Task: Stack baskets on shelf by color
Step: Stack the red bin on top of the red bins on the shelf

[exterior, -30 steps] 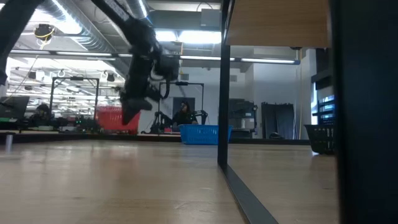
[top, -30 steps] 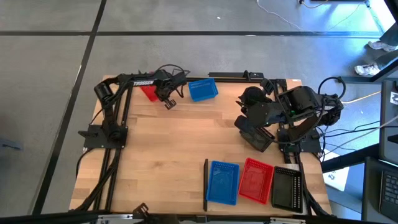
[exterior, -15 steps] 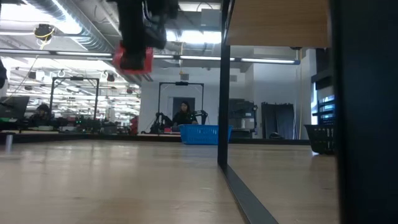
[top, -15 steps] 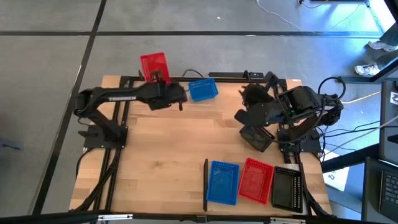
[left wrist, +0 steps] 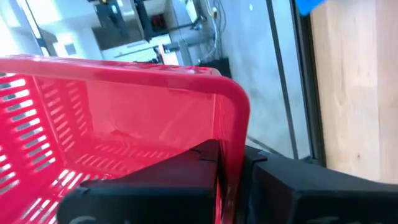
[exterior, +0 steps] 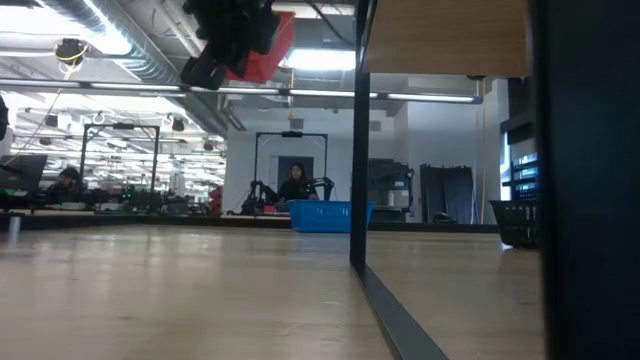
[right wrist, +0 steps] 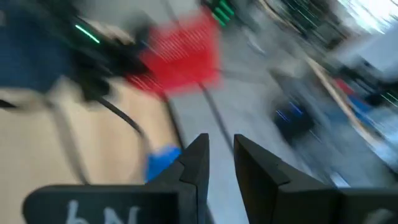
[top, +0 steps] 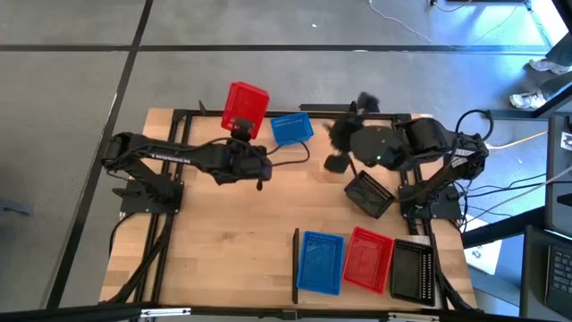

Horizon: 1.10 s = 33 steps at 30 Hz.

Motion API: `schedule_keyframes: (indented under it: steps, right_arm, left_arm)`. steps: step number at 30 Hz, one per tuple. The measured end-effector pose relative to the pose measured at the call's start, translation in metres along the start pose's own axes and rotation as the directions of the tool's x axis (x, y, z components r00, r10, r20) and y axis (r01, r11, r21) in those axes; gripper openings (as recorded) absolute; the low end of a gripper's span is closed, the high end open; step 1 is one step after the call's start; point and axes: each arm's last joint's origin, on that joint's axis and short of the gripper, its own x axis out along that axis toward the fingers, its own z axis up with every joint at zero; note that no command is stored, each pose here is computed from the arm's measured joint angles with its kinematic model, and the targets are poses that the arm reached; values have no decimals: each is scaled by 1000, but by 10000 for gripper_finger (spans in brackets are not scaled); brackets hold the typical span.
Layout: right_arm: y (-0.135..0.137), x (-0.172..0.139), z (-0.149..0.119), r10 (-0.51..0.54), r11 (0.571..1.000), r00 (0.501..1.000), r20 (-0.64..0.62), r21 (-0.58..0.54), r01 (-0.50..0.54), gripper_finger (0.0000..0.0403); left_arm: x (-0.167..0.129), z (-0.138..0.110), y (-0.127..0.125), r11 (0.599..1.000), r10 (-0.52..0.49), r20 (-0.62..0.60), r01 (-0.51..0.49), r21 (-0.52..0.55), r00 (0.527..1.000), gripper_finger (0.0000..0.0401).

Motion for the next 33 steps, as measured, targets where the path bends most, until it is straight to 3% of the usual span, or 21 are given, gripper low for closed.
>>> schedule_keyframes:
  steps: [4, 7, 13, 19, 24, 33]
  right_arm:
    - [7, 7, 18, 171, 985, 972, 163, -6, -172, 77]
    - [11, 20, 24, 206, 978, 959, 195, -1, -210, 77]
    - [26, 61, 23, 170, 985, 979, 116, -7, -170, 77]
    - [36, 89, 19, 15, 1000, 1000, 25, -9, -15, 77]
    - [40, 100, 18, 48, 998, 999, 18, 34, -49, 77]
    - [35, 109, 15, -1, 996, 1000, -11, 84, 2, 77]
  left_arm:
    - [-8, 5, 1, 999, 13, 38, -12, -31, 999, 0]
    - [-17, 8, 0, 1000, 21, 70, -20, -4, 997, 0]
    - [-31, 14, 0, 995, 24, 141, -37, 95, 990, 0]
    - [-42, 16, -2, 988, 25, 182, -52, 146, 983, 0]
    - [-47, 17, -3, 987, 26, 199, -56, 150, 980, 0]
    - [-53, 17, -5, 986, 27, 219, -63, 155, 975, 0]
